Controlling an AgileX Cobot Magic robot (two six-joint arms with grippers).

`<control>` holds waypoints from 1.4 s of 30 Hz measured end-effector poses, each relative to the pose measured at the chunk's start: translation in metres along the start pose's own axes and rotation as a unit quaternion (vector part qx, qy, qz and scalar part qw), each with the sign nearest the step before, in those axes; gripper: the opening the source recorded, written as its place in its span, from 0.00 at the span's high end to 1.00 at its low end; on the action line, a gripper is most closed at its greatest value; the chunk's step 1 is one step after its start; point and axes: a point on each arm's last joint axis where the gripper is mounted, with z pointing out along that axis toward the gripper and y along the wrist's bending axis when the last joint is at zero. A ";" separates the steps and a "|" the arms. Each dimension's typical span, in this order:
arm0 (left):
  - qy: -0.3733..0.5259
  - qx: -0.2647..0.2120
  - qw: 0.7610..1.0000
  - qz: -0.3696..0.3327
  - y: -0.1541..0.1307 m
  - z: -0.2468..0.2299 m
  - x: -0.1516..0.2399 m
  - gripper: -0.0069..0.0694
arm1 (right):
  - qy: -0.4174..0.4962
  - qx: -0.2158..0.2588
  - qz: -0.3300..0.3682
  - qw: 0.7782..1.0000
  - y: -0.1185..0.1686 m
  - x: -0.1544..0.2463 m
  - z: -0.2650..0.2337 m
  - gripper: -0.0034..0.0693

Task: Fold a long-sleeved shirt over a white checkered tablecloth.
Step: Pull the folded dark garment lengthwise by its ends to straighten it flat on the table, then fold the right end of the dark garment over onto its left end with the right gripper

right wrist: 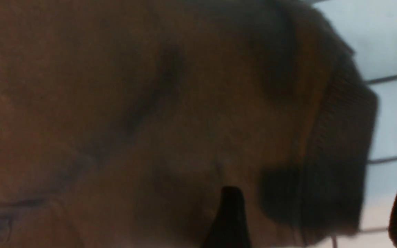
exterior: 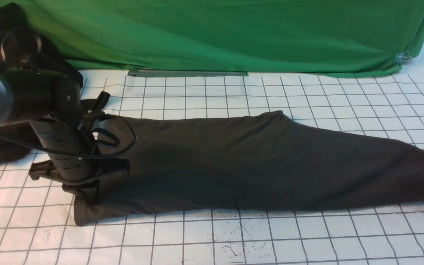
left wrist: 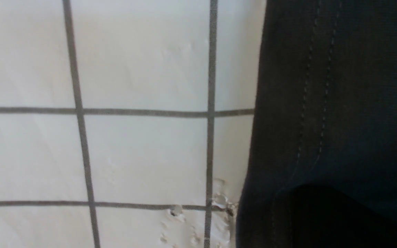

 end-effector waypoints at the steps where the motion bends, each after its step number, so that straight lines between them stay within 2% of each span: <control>1: 0.001 0.000 1.000 0.000 0.000 0.000 0.000 0.91 | 0.001 0.000 0.000 1.000 0.000 -0.001 0.002 0.19; 3: 0.001 0.003 1.000 0.000 0.000 0.000 0.000 0.91 | 0.005 0.000 -0.002 1.000 -0.001 -0.002 0.006 0.20; 5: 0.002 0.006 1.000 0.002 0.000 0.000 0.000 0.91 | 0.011 -0.001 -0.005 1.000 -0.002 -0.002 0.011 0.25; 9: 0.001 0.010 1.000 0.009 0.000 0.000 0.000 0.91 | 0.014 -0.001 -0.022 1.000 -0.002 -0.002 0.015 0.59; 10: 0.002 0.010 1.000 0.012 0.000 0.000 0.000 0.91 | 0.014 -0.001 -0.025 1.000 -0.002 -0.002 0.015 0.74; 11: 0.002 0.010 1.000 0.012 0.000 0.000 0.000 0.91 | 0.014 -0.002 -0.025 1.000 -0.003 -0.002 0.014 0.76; 12: 0.002 0.010 1.000 0.013 0.000 0.000 0.000 0.91 | 0.014 -0.003 -0.025 1.000 -0.003 -0.002 0.014 0.86; 13: 0.002 0.011 1.000 0.013 0.000 0.000 0.000 0.91 | 0.014 -0.005 -0.025 1.000 -0.003 -0.002 0.014 0.89; 25: 0.003 0.016 1.000 0.022 -0.001 0.000 0.000 0.91 | 0.021 0.010 -0.018 1.000 -0.016 -0.001 0.013 0.92; 29: 0.004 0.018 1.000 0.020 -0.001 0.000 0.000 0.91 | 0.021 0.012 -0.006 1.000 -0.017 -0.001 0.013 0.88; 31: 0.005 0.019 1.000 0.019 -0.001 0.000 0.000 0.91 | 0.025 0.016 0.000 1.000 -0.017 0.000 0.013 0.73; 34: 0.004 0.020 1.000 0.020 -0.001 -0.002 0.002 0.91 | 0.022 0.022 0.004 0.999 -0.018 0.001 0.009 0.39; 35: 0.004 0.020 1.000 0.020 -0.001 -0.003 0.002 0.91 | 0.020 0.023 0.004 1.000 -0.018 0.000 0.007 0.35; 36: 0.002 0.021 1.000 0.019 -0.001 -0.007 0.003 0.91 | 0.012 0.025 0.005 1.000 -0.018 0.000 0.003 0.21; 37: 0.000 0.022 1.000 0.019 0.000 -0.011 0.005 0.91 | 0.004 0.026 0.005 1.000 -0.018 -0.002 -0.001 0.13; 39: -0.009 0.023 1.000 0.019 0.001 -0.022 0.007 0.91 | -0.016 0.028 0.004 0.999 -0.017 -0.007 -0.008 0.05; 42: -0.033 0.029 0.999 0.019 0.003 -0.046 0.012 0.91 | -0.047 0.022 0.008 0.999 -0.016 -0.014 -0.011 0.04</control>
